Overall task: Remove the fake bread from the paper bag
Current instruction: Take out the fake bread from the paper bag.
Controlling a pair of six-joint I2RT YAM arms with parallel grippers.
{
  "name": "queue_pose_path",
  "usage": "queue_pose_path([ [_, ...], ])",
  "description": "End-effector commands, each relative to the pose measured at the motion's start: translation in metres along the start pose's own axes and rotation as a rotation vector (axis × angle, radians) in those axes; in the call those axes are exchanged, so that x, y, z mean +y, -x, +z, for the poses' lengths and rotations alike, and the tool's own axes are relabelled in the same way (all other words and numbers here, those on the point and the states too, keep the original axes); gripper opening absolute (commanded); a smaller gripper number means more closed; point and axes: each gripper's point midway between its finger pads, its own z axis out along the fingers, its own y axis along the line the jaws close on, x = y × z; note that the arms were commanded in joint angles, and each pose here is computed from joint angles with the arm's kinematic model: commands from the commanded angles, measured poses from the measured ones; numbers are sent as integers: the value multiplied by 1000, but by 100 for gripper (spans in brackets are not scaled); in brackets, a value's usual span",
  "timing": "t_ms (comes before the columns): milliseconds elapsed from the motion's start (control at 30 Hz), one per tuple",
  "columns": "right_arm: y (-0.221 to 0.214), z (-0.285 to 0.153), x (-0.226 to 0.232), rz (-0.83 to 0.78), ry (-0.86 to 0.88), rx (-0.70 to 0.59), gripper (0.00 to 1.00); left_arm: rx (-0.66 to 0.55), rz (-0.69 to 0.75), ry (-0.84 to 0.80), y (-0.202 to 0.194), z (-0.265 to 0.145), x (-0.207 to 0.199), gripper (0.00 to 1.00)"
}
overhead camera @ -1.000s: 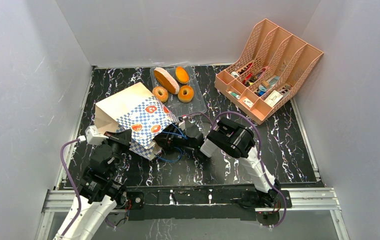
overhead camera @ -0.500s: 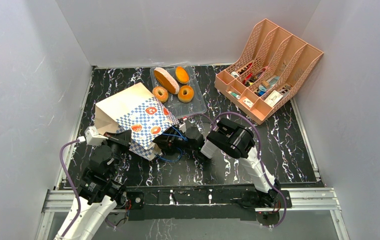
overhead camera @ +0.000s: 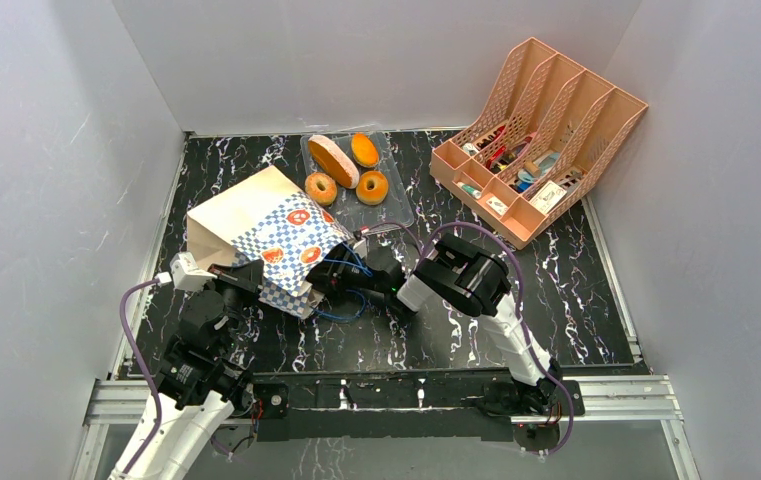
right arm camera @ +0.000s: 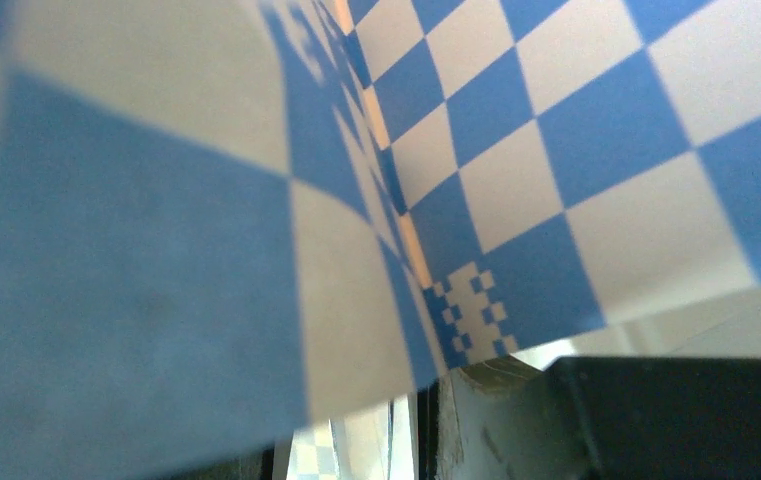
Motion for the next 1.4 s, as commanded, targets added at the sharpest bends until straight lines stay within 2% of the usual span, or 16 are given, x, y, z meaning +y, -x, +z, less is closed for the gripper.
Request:
queue_pose_path([
  [0,-7,10,24,-40,71,41,36,21,3,-16,-2,-3,-4,0],
  [433,-17,-8,0,-34,-17,58,36,-12,25,-9,8,-9,-2,0],
  [733,-18,2,9,-37,11,67,36,1,23,-14,6,-9,-3,0],
  [967,-18,28,24,-56,30,97,37,94,76,-48,-10,-3,-16,0],
  [1133,-23,47,24,-46,41,174,37,171,100,-84,-26,2,-24,0],
  [1233,-24,44,31,-34,92,183,28,189,108,-87,-29,4,-26,0],
  [1367,-21,37,38,-29,127,168,4,170,102,-82,-23,3,-27,0],
])
